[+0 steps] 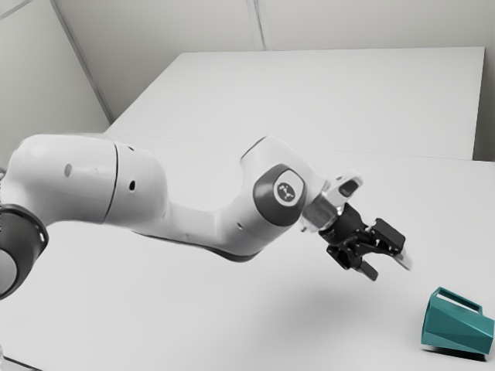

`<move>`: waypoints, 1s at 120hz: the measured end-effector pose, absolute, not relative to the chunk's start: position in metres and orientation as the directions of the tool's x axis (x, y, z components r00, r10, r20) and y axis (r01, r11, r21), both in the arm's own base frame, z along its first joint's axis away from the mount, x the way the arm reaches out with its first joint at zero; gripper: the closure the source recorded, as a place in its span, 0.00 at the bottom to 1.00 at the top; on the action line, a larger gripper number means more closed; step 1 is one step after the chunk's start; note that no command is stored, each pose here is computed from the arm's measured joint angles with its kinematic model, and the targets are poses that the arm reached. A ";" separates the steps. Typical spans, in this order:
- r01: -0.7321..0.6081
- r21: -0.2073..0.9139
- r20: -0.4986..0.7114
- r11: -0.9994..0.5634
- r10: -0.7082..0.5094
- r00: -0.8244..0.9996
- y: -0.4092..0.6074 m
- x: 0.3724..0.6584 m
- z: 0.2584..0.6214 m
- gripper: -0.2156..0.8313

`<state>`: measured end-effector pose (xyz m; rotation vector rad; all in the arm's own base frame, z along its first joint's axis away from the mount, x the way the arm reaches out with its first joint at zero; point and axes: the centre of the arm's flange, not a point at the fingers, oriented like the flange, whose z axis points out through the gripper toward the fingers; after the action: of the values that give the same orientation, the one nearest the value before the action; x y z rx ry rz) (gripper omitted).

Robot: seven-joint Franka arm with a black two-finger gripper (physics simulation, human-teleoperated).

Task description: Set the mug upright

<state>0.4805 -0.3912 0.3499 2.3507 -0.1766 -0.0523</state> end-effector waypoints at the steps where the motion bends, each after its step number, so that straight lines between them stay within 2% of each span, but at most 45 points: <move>1: -0.106 0.709 0.012 -0.698 -0.138 0.990 -0.392 0.480 0.348 0.21; 40: 0.091 0.787 -0.132 -0.610 -0.023 0.991 -0.426 0.457 0.298 0.21; 76: 0.060 0.832 -0.111 -0.551 -0.059 0.992 -0.466 0.444 0.299 0.21; 95: 0.049 0.833 -0.105 -0.551 -0.071 0.992 -0.473 0.441 0.287 0.21; 100: 0.045 0.833 -0.103 -0.552 -0.074 0.992 -0.474 0.440 0.285 0.27; 113: 0.023 0.833 -0.086 -0.553 -0.088 0.992 -0.477 0.438 0.285 0.55; 120: 0.007 0.837 -0.068 -0.547 -0.091 0.993 -0.479 0.441 0.290 0.67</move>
<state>0.4409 -0.4785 0.2903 2.1460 -0.0584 -0.1266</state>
